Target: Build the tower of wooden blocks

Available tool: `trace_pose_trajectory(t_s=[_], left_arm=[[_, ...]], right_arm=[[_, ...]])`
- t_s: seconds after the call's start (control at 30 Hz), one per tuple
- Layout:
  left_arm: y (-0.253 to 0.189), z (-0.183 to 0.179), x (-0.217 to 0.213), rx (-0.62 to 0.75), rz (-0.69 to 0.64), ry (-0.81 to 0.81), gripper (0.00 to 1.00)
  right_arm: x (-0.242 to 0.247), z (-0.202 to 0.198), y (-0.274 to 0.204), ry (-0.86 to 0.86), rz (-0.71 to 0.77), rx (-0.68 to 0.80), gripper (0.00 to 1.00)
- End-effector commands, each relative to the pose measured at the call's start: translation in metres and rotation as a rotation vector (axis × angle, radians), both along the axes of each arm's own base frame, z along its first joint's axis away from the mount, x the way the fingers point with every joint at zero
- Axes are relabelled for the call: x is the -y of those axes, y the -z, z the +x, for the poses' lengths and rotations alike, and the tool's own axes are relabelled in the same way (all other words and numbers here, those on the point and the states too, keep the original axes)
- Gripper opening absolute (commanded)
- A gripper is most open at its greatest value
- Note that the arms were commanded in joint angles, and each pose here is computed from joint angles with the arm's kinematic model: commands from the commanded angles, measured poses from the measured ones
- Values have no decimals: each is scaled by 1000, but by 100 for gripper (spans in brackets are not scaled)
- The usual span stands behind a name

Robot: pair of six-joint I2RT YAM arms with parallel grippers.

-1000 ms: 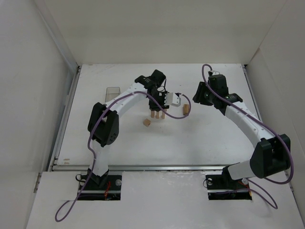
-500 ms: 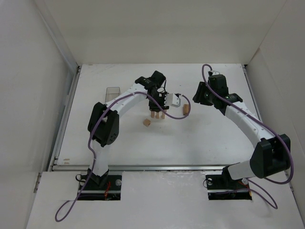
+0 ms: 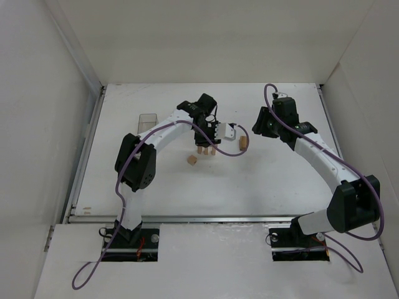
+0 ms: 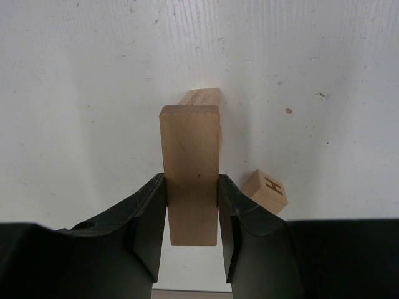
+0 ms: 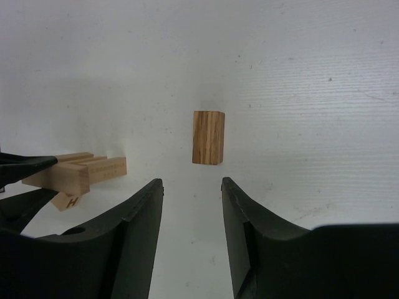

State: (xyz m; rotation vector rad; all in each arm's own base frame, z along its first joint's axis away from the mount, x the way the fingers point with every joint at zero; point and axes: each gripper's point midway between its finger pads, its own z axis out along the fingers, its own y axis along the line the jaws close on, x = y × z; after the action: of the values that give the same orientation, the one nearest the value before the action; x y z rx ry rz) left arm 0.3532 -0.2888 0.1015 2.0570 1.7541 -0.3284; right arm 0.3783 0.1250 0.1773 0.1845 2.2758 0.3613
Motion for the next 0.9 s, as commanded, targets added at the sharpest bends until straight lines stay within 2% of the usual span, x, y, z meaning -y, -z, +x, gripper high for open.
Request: trace_pose_trajectory(t_s=[0.0,0.5,0.87], left_arm=[[-8,-2,-2,3,-13,-1,8],[-1,-3,-2,-13,-9,-17,20],[-1,-1,-3,2,-1,-3,45]], right_arm=[[-1,9,-21,-8,13,67,48],[-3,8,-21,-15,19,66,48],[-2,8,-21,-21,12,68,48]])
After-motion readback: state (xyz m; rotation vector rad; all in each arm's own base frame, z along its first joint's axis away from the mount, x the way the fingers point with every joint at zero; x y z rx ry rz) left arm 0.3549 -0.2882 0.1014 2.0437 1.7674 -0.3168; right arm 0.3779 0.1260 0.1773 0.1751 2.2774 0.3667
